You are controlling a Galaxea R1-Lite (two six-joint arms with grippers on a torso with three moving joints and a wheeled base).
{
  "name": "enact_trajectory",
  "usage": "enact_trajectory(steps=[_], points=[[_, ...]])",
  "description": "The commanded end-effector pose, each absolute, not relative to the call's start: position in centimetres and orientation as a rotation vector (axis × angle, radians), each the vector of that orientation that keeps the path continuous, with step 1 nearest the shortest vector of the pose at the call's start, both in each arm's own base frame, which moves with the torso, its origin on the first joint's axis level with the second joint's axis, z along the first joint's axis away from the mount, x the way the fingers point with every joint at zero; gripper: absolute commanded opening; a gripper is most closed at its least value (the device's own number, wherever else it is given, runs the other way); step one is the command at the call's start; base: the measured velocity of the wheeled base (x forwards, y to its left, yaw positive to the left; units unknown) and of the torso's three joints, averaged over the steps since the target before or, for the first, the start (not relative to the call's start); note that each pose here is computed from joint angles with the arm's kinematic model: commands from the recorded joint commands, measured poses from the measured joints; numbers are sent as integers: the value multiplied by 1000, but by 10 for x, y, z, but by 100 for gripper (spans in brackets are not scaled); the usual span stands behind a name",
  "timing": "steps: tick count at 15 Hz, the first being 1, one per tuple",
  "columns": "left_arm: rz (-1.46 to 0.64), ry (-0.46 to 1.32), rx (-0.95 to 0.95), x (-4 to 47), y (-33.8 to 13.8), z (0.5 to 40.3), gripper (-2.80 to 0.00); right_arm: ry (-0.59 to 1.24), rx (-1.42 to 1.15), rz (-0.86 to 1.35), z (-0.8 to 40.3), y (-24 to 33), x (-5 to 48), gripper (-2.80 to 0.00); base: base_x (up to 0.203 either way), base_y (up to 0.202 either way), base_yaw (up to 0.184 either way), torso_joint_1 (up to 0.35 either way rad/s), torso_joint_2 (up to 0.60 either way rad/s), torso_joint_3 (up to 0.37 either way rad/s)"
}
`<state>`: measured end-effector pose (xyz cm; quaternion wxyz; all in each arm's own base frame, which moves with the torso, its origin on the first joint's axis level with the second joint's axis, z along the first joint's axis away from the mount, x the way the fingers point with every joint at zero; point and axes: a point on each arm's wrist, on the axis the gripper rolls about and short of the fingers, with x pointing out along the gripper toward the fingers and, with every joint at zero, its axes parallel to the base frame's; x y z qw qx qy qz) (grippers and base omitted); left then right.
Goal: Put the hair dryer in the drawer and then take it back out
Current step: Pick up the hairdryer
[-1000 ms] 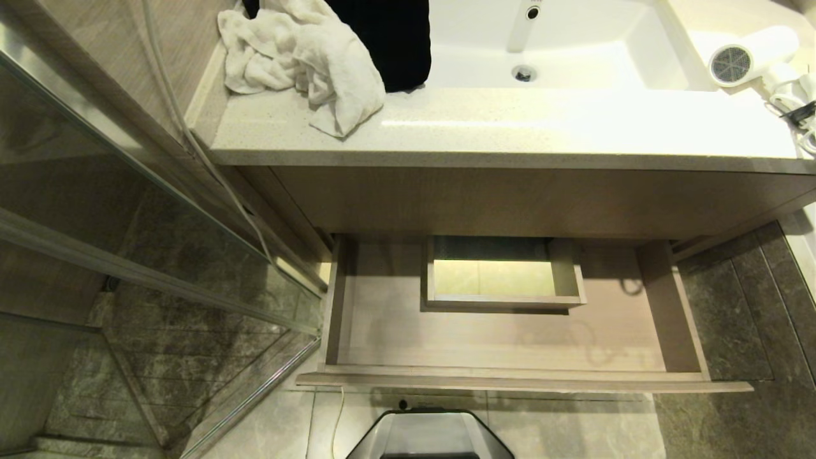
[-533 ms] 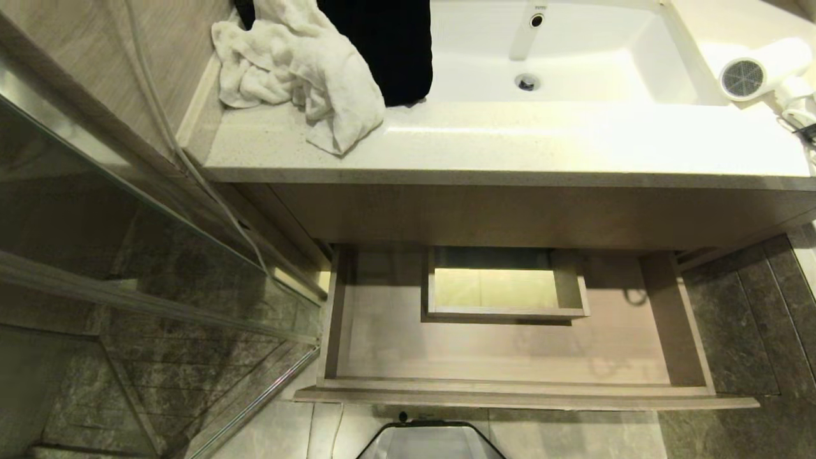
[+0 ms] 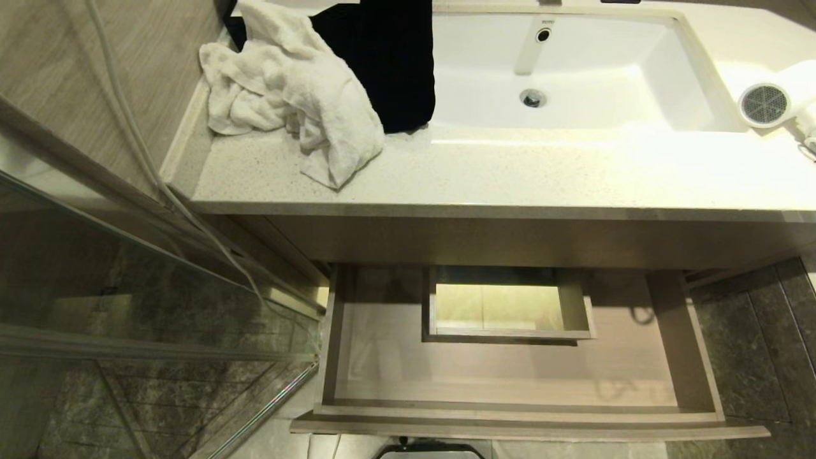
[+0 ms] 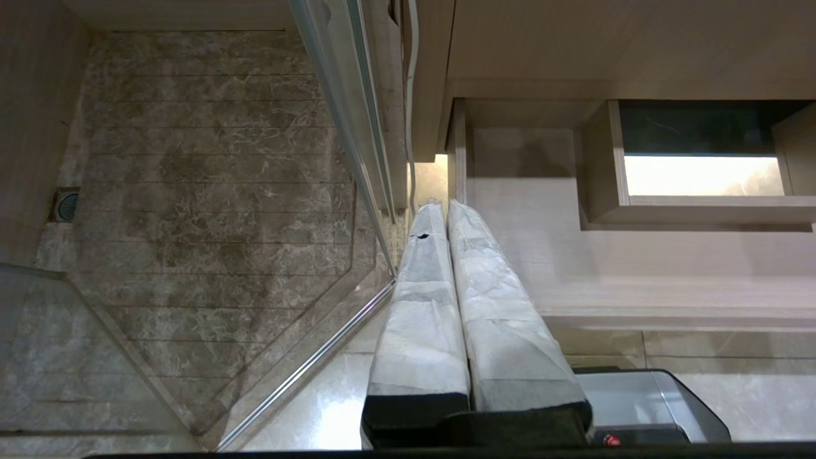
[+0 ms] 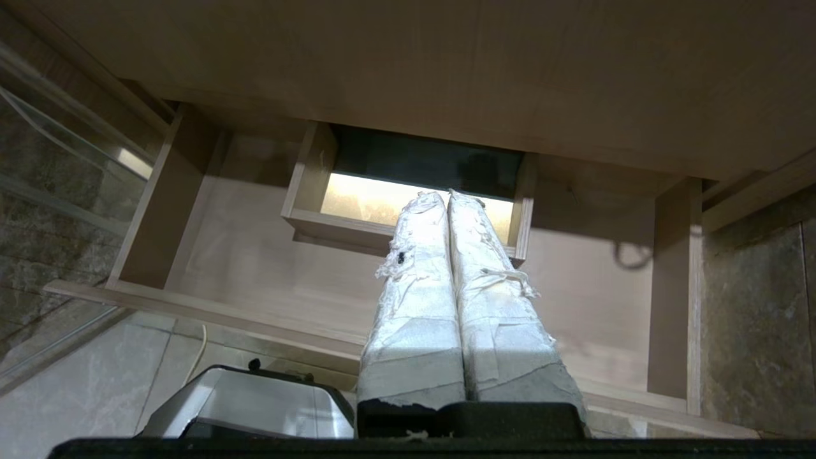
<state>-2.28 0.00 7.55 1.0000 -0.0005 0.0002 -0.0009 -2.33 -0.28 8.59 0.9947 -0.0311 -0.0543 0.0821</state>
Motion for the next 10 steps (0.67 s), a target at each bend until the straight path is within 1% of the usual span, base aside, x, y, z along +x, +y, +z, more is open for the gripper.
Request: enact_trajectory(steps=[1,8,10], points=[[-2,2,-2,-23,0,75,-280,-108,-60,165,74,-3,-23,-280,0,0,0,51,-7,39],[-2,0,-2,-23,0,75,-280,-108,-52,166,74,-3,-23,-280,0,0,0,4,-1,4],[-2,0,-2,-23,0,75,-280,-108,-52,166,74,-3,-23,-280,-3,5,-107,7,2,1]])
